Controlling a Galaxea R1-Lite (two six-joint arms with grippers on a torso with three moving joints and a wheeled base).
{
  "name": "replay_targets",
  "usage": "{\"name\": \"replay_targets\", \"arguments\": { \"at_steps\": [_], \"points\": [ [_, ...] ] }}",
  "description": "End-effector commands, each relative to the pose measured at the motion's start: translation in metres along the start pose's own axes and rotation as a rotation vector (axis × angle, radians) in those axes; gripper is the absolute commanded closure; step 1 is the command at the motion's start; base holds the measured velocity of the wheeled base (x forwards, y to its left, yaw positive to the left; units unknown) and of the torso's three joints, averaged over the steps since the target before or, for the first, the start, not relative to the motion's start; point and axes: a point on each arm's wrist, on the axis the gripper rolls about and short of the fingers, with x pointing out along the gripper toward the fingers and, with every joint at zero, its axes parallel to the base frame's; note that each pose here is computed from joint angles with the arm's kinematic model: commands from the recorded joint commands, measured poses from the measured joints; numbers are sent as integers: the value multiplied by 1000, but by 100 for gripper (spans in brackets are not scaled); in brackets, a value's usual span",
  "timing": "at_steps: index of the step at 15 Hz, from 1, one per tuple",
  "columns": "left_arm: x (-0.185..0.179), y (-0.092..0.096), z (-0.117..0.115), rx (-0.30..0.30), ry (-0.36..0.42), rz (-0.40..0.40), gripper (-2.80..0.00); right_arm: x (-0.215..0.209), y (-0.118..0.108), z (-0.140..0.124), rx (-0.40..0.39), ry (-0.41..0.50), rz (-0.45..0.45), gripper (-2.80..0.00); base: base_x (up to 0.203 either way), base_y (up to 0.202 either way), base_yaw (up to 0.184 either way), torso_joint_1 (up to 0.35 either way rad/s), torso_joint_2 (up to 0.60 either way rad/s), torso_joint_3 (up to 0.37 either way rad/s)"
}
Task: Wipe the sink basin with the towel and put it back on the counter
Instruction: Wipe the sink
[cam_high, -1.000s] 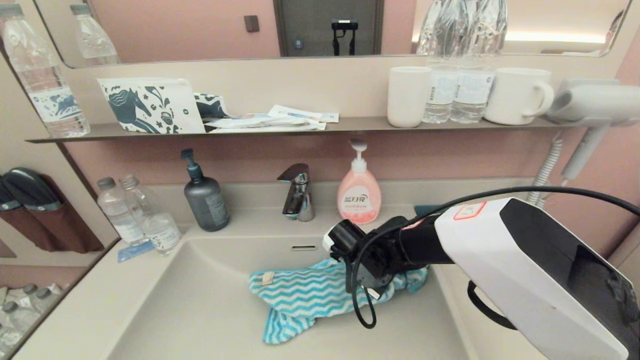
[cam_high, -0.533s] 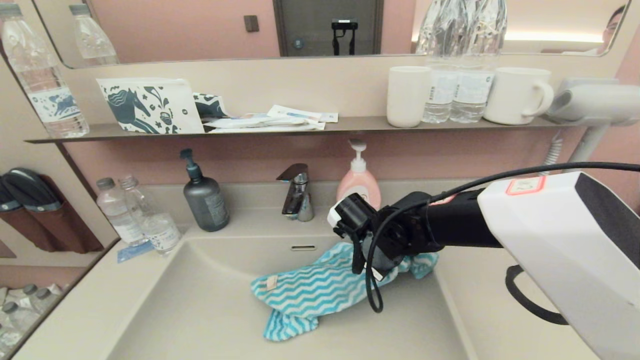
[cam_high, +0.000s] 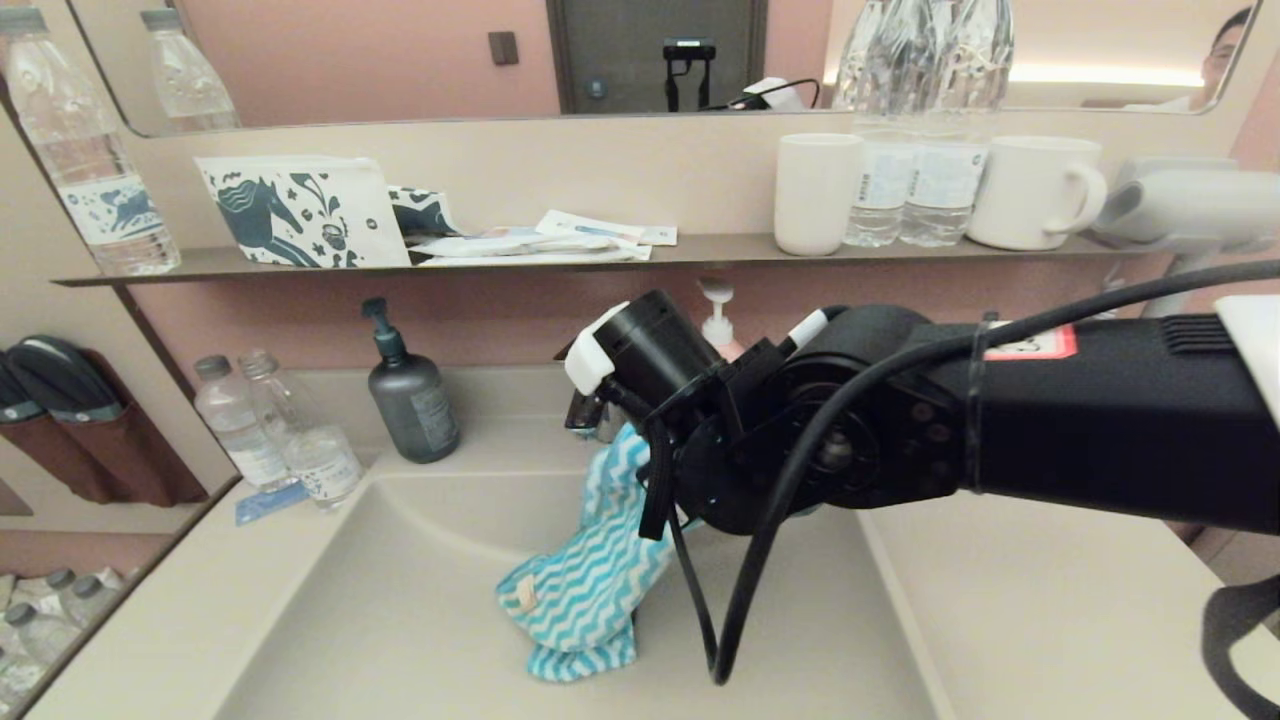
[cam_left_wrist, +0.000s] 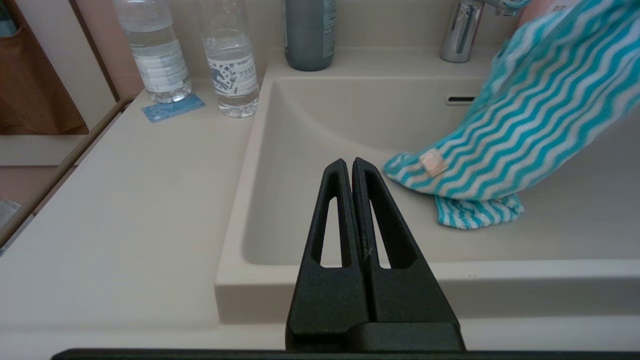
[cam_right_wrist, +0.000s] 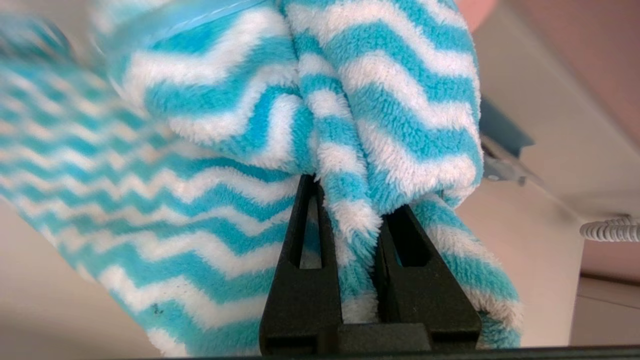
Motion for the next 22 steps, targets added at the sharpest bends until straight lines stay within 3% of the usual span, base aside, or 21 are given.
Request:
{"name": "replay_targets", "arguments": {
  "at_steps": [1,4,11,17,22],
  "points": [
    [0,0,0,0,2,1,0,-35,-23,12,72,-78,4,0,0,0,0,0,0,0],
    [0,0,0,1,2,1,0,-62,-44,32,209,-234,9,0,0,0,0,0,0,0],
    [0,0,0,0,2,1,0,-125,-91,42,302,-386,0,0,0,0,0,0,0,0],
    [0,0,0,0,2,1,0,-197,-153,32,391,-533,-12,0,0,0,0,0,0,0],
    [0,0,0,0,1,1,0,-251,-213,1,489,-620,-73,0,0,0,0,0,0,0]
  ]
}}
